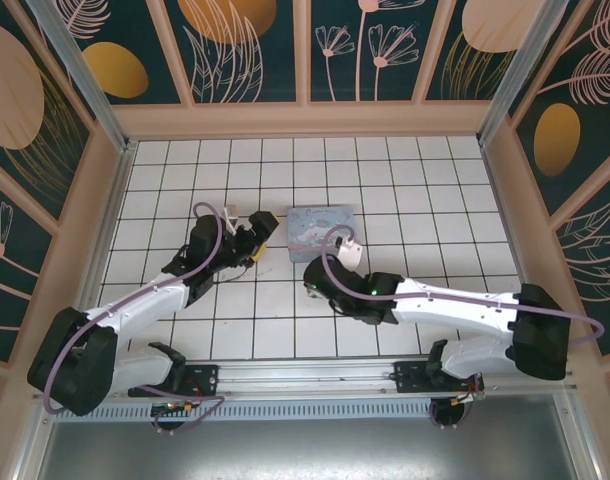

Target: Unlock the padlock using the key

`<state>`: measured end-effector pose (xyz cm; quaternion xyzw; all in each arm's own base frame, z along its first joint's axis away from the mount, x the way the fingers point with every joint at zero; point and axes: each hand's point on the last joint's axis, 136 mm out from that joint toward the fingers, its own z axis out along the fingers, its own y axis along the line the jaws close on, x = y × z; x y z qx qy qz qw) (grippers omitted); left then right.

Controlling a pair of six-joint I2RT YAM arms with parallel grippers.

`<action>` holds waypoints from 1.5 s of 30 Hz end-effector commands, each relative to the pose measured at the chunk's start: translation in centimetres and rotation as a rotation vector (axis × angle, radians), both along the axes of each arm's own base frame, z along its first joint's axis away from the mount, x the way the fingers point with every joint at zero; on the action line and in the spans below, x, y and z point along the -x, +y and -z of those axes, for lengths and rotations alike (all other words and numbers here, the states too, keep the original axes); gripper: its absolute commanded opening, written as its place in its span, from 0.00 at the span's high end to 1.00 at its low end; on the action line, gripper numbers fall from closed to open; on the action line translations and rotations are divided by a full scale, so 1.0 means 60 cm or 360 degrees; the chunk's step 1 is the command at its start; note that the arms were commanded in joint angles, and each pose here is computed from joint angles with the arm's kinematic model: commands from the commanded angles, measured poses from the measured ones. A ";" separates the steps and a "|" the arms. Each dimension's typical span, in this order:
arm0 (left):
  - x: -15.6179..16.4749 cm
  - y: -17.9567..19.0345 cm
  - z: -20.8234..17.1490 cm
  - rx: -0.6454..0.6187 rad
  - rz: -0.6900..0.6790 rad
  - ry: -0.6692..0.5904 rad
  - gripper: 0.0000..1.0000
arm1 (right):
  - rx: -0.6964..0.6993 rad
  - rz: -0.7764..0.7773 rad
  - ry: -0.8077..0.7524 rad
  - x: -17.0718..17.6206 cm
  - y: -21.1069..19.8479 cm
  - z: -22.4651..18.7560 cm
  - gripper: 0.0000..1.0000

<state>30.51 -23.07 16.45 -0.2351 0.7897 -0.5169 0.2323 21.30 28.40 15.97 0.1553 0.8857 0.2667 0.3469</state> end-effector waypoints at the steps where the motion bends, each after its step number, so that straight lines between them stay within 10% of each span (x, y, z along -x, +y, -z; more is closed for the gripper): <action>1: -0.001 -0.019 -0.039 0.0260 0.0032 0.0031 0.01 | -0.0109 0.0052 -0.0171 -0.035 -0.003 -0.078 1.00; 11: -0.012 0.001 -0.036 0.0089 -0.0052 -0.0019 0.01 | 0.0125 -0.0106 -0.0021 -0.027 0.004 -0.018 1.00; 23: -0.034 0.082 0.001 -0.0183 -0.0209 -0.0039 0.01 | 0.0703 -0.0561 0.0147 0.008 0.035 0.138 0.58; 45: -0.038 0.107 0.013 -0.0215 -0.0237 -0.0031 0.01 | 0.0890 -0.0783 0.0293 -0.015 0.050 0.255 0.56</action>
